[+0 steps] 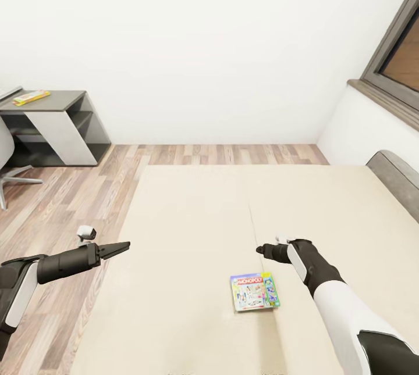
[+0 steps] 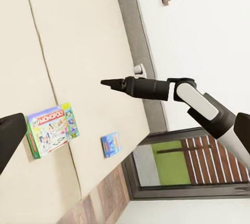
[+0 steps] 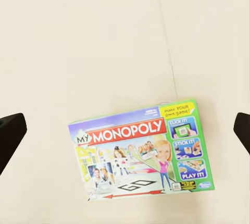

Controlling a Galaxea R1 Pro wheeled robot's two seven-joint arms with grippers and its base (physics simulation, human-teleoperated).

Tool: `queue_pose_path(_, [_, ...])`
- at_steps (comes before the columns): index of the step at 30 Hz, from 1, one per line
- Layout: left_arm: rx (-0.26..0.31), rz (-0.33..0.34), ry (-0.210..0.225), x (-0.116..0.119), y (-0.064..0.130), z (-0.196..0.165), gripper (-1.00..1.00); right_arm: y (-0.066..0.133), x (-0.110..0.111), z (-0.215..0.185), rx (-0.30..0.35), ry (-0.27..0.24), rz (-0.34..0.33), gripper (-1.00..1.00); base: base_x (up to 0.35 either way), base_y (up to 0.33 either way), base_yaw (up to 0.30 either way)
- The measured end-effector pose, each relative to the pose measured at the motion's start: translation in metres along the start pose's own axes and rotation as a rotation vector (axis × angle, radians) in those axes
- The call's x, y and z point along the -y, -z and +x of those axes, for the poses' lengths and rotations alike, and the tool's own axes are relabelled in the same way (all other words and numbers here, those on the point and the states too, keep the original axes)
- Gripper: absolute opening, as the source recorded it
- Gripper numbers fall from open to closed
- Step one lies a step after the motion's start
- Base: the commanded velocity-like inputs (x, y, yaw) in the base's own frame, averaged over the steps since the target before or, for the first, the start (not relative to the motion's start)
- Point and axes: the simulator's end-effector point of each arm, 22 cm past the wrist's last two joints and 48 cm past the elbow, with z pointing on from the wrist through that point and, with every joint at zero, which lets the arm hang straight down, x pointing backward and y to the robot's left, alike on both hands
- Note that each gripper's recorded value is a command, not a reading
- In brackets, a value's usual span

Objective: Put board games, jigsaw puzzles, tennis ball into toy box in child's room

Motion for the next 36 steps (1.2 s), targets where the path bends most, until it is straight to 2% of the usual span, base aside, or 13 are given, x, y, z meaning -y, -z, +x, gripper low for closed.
queue_pose_path(36, [-0.026,-0.019,0.052,-0.026,-0.007,0.014,1.0,-0.026,0.009,0.027,-0.06,-0.004,0.012,1.0,0.0,0.0,0.0])
